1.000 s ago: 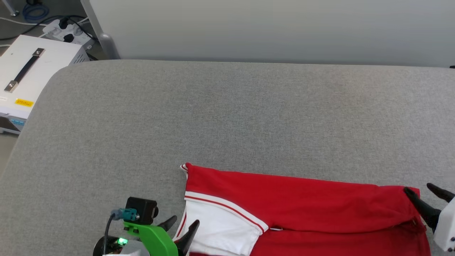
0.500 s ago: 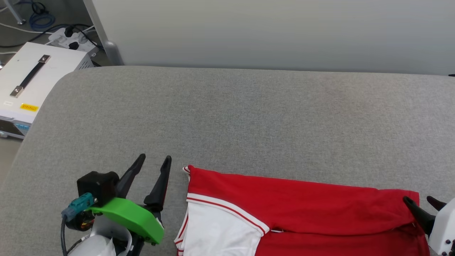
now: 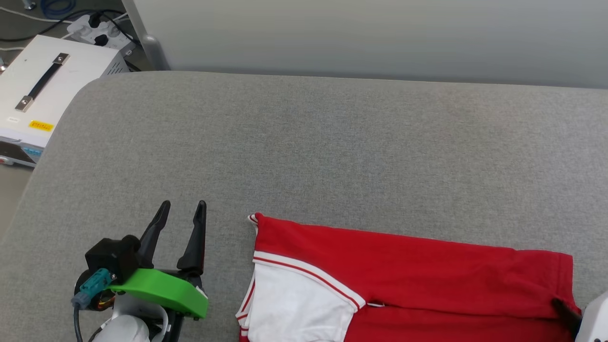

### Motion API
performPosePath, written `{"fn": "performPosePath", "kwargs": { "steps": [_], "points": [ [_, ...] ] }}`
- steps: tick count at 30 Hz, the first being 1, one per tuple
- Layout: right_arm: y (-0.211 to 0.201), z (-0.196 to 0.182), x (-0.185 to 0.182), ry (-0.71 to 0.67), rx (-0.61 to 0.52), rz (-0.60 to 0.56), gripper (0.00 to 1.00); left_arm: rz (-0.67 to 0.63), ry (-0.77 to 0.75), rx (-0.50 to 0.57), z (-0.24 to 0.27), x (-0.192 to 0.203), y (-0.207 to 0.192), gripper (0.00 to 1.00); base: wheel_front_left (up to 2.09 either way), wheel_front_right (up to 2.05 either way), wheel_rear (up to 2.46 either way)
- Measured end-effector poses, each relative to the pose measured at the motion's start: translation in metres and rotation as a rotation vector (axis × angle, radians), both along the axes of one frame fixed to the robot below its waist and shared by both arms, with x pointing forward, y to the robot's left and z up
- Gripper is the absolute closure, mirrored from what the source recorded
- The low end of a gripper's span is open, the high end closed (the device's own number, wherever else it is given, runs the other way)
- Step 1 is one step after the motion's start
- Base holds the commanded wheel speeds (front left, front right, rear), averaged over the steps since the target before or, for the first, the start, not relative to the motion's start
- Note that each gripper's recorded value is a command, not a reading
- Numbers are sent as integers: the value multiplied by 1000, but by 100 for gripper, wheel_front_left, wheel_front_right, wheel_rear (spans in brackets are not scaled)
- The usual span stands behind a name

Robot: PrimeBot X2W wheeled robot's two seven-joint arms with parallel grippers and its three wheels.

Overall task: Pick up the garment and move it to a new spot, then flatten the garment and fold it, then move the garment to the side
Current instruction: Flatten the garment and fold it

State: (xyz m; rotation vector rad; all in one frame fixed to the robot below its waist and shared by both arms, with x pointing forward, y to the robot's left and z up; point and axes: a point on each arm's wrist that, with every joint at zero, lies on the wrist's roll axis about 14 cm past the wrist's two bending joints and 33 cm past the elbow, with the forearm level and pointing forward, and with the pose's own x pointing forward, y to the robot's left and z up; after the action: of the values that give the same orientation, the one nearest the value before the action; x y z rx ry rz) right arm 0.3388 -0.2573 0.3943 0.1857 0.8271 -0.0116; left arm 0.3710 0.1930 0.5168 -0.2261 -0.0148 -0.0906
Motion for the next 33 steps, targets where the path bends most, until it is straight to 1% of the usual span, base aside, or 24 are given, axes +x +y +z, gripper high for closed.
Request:
{"fn": "performPosePath", "kwargs": {
  "steps": [8,12,18,25,26,27,28,29,30,33],
  "points": [
    [-5,-24,-8,75,18,-47,0,5,-4,-4,-6,5,3,0,0,0,0],
    [0,-38,-11,121,48,-55,0,3,10,3,-14,6,3,0,0,0,0],
    [15,-44,-10,144,97,-21,0,-7,36,-2,-25,6,1,0,0,0,0],
    [37,-42,-6,130,156,24,0,-15,46,-4,-29,3,-1,0,0,0,0],
    [39,-41,-5,127,162,29,5,-16,45,-4,-29,3,-1,0,0,0,0],
    [42,-41,-5,125,169,33,35,-15,43,-3,-28,2,-1,0,0,0,0],
    [44,-41,-5,121,176,35,58,-15,41,-4,-27,2,-1,0,0,0,0],
    [45,-40,-5,117,180,38,78,-14,39,-3,-27,2,-1,0,0,0,0],
    [45,-40,-4,112,177,41,100,-13,37,-2,-26,2,-1,0,0,0,0],
    [44,-39,-4,94,166,49,100,-17,32,-2,-25,1,-1,0,0,0,0]
  ]
}}
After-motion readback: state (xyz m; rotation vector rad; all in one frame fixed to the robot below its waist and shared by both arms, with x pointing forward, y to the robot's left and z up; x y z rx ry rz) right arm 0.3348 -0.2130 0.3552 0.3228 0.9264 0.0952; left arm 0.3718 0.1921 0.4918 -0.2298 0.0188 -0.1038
